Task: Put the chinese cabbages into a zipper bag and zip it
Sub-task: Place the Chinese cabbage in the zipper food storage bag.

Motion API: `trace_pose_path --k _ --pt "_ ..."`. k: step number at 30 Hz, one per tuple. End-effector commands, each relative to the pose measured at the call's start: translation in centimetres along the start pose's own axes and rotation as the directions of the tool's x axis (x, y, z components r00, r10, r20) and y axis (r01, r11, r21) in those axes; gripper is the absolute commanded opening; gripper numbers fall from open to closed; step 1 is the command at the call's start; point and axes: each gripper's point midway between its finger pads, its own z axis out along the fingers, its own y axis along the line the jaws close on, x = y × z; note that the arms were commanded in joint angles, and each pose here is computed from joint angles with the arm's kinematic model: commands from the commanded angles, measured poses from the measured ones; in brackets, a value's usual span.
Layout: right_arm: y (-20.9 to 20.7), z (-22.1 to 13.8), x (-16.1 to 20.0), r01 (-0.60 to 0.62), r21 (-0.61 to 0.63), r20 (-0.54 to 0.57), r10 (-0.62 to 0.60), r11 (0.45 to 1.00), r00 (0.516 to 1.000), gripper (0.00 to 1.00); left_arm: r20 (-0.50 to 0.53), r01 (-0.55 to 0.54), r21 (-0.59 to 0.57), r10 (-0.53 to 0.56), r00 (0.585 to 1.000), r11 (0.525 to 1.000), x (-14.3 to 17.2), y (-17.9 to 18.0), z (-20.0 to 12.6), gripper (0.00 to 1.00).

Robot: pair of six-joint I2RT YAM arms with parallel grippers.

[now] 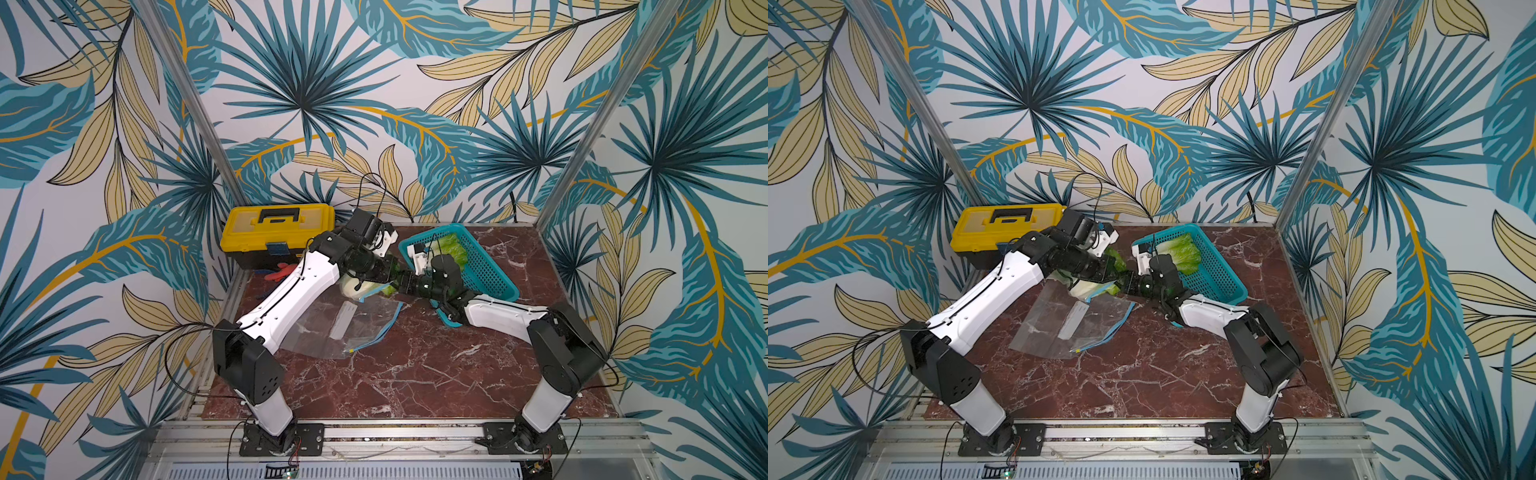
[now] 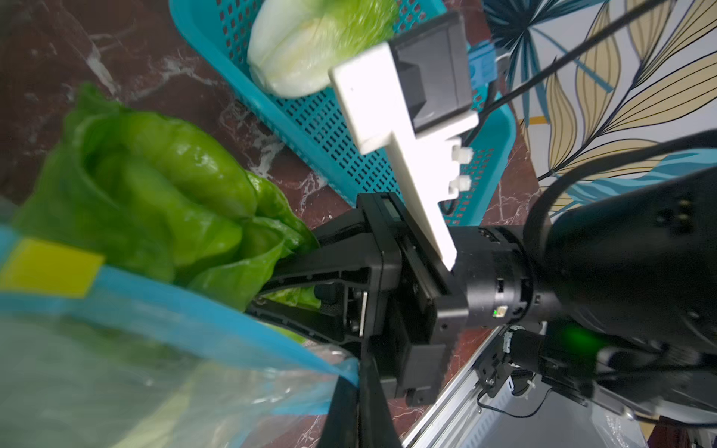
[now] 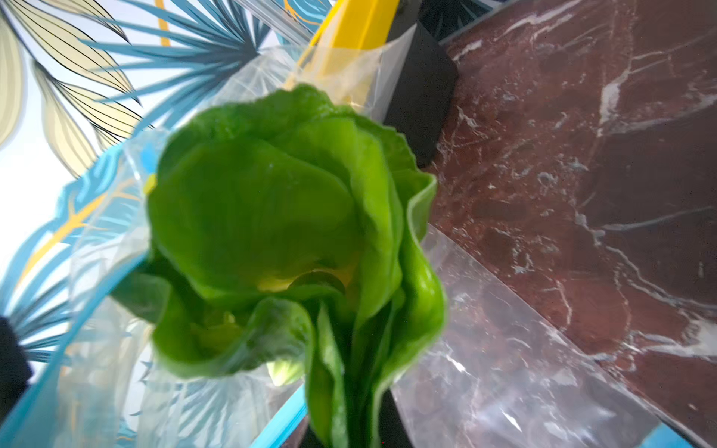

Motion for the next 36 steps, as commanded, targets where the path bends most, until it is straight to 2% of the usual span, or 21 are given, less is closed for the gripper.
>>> trace_pose_path --k 1,5,9,13,15,20,24,27,29,31,33,36 --pt "5.4 -3.3 -3.5 -0.050 -0.195 0.098 0.070 0.979 0.993 0.00 0.018 -0.039 0.163 0.036 0.999 0.986 -0.5 -4.7 -2.0 0.04" --pt "5.9 -4.6 -4.2 -0.193 -0.210 0.089 0.215 0.958 0.972 0.00 0.027 -0.071 0.124 0.068 0.997 0.990 -0.2 -4.7 -2.0 0.23" --pt "4.2 -3.8 -3.9 -0.400 -0.164 0.068 0.415 0.902 0.907 0.00 0.015 -0.112 0.018 0.112 0.994 0.994 0.9 -3.2 -2.1 0.40" --pt "2.7 -1.9 -2.1 -0.462 -0.055 0.041 0.464 0.885 0.885 0.00 0.020 -0.115 -0.060 0.117 0.993 0.991 1.9 -1.4 -2.6 0.55" --pt "2.4 -1.1 -1.8 -0.504 -0.064 0.066 0.508 0.861 0.859 0.00 0.020 -0.117 -0.071 0.119 0.993 0.991 2.4 -1.1 -2.9 0.60" --pt "1.1 0.5 -2.3 -0.581 -0.056 0.140 0.582 0.812 0.801 0.00 0.071 -0.112 -0.159 0.124 0.990 0.981 2.8 1.2 -5.6 0.67" --pt "0.7 1.7 -2.1 -0.616 -0.022 0.167 0.610 0.788 0.775 0.00 0.093 -0.078 -0.314 0.112 0.989 0.946 3.6 4.7 -8.2 0.68" --pt "0.6 2.2 -2.1 -0.632 -0.011 0.173 0.624 0.775 0.762 0.00 0.043 -0.092 -0.418 0.121 0.992 0.904 5.2 7.4 -7.6 0.64" --pt "0.6 2.4 -2.2 -0.644 -0.011 0.175 0.636 0.765 0.752 0.00 0.000 -0.104 -0.449 0.117 0.993 0.887 6.1 8.5 -6.7 0.61" --pt "0.6 2.3 -2.3 -0.644 0.004 0.182 0.633 0.765 0.752 0.00 -0.024 -0.109 -0.519 0.114 0.993 0.847 6.3 10.1 -6.3 0.58" --pt "0.5 2.4 -2.3 -0.648 0.014 0.181 0.635 0.762 0.751 0.00 -0.011 -0.072 -0.589 0.082 0.997 0.805 6.3 11.7 -6.6 0.54" --pt "0.5 2.7 -2.2 -0.661 0.021 0.176 0.649 0.750 0.741 0.00 0.034 0.027 -0.613 -0.008 0.999 0.790 6.3 13.3 -6.7 0.57"
